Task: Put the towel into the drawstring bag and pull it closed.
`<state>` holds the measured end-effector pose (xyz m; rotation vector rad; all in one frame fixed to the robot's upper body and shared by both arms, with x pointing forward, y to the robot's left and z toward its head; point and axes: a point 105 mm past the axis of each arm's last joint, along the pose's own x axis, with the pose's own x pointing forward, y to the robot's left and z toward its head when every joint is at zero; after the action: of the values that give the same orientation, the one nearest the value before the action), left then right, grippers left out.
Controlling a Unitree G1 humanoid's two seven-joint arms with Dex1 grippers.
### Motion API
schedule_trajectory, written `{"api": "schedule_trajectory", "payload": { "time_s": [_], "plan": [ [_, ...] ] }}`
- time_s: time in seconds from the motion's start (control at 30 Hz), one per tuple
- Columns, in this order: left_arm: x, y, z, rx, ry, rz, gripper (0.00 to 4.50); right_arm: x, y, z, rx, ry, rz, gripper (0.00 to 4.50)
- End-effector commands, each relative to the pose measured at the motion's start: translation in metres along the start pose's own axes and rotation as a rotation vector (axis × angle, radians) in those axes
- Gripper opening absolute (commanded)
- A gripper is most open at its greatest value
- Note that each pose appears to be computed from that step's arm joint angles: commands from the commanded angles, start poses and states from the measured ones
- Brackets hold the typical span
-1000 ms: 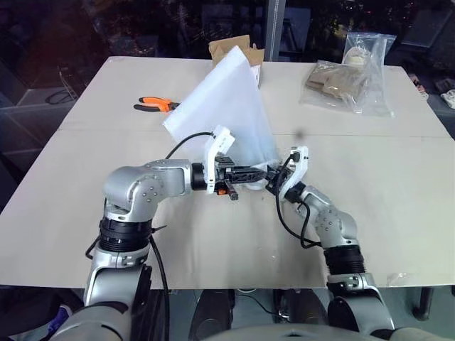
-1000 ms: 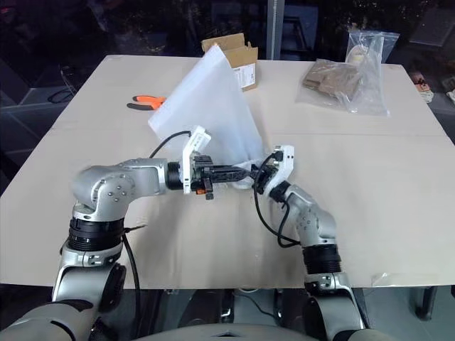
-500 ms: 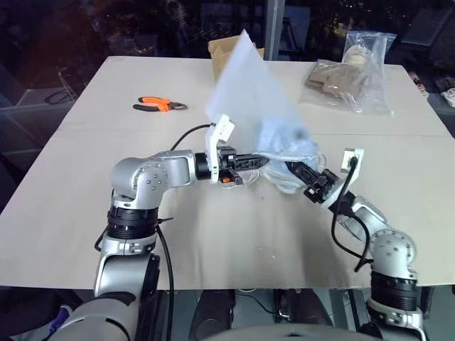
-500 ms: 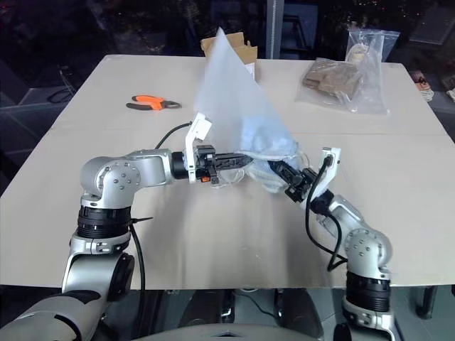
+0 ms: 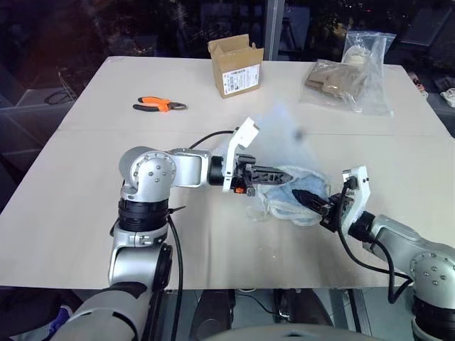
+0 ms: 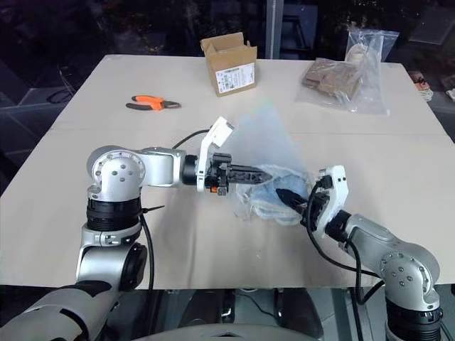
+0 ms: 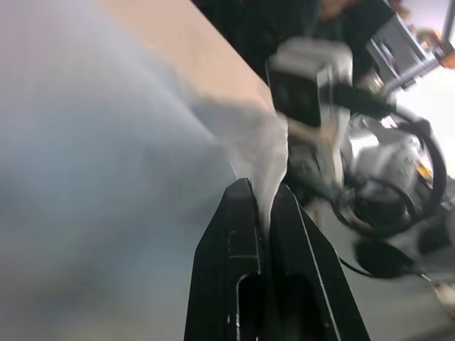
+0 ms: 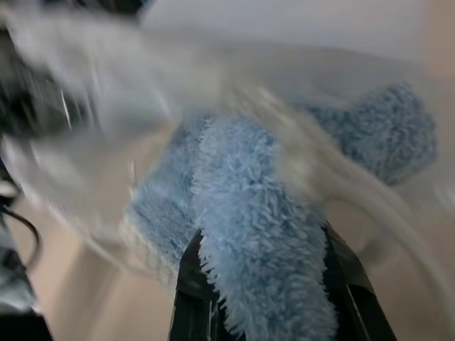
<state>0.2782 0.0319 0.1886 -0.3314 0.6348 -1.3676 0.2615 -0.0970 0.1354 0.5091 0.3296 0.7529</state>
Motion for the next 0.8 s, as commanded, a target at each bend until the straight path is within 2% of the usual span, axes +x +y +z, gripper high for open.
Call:
{"api": "schedule_trajectory", "payload": {
  "time_s": [0.03, 0.1, 0.23, 0.37, 0.47, 0.5, 0.6, 0.7, 0.8],
  "plan": [
    [0.003, 0.004, -0.001, -0.042, -0.038, 0.003, 0.00, 0.024, 0.001, 0.003, 0.087, -0.058, 0.055, 0.09],
    [0.004, 0.009, -0.003, -0.064, -0.056, 0.024, 0.00, 0.035, -0.010, -0.004, 0.049, -0.062, 0.015, 0.09],
    [-0.001, 0.024, -0.023, -0.122, -0.042, 0.080, 0.00, 0.056, -0.021, -0.011, 0.145, -0.152, 0.042, 0.09],
    [-0.005, 0.034, -0.031, -0.140, -0.051, 0.118, 0.00, 0.069, -0.020, -0.011, 0.219, -0.206, 0.111, 0.09],
    [-0.009, 0.042, -0.035, -0.154, -0.057, 0.152, 0.00, 0.070, -0.019, -0.013, 0.178, -0.201, 0.149, 0.09],
    [-0.012, 0.045, -0.036, -0.150, -0.060, 0.172, 0.00, 0.069, -0.018, -0.015, 0.152, -0.186, 0.158, 0.97],
    [-0.017, 0.051, -0.028, -0.123, -0.094, 0.204, 0.00, 0.065, -0.020, -0.022, 0.005, -0.111, 0.108, 2.13],
    [-0.024, 0.053, -0.011, -0.115, -0.155, 0.201, 0.00, 0.055, -0.025, -0.020, -0.192, -0.058, 0.026, 2.13],
    [-0.027, 0.055, -0.005, -0.109, -0.166, 0.205, 0.00, 0.045, -0.022, -0.011, -0.310, -0.050, 0.001, 2.13]
  ]
}}
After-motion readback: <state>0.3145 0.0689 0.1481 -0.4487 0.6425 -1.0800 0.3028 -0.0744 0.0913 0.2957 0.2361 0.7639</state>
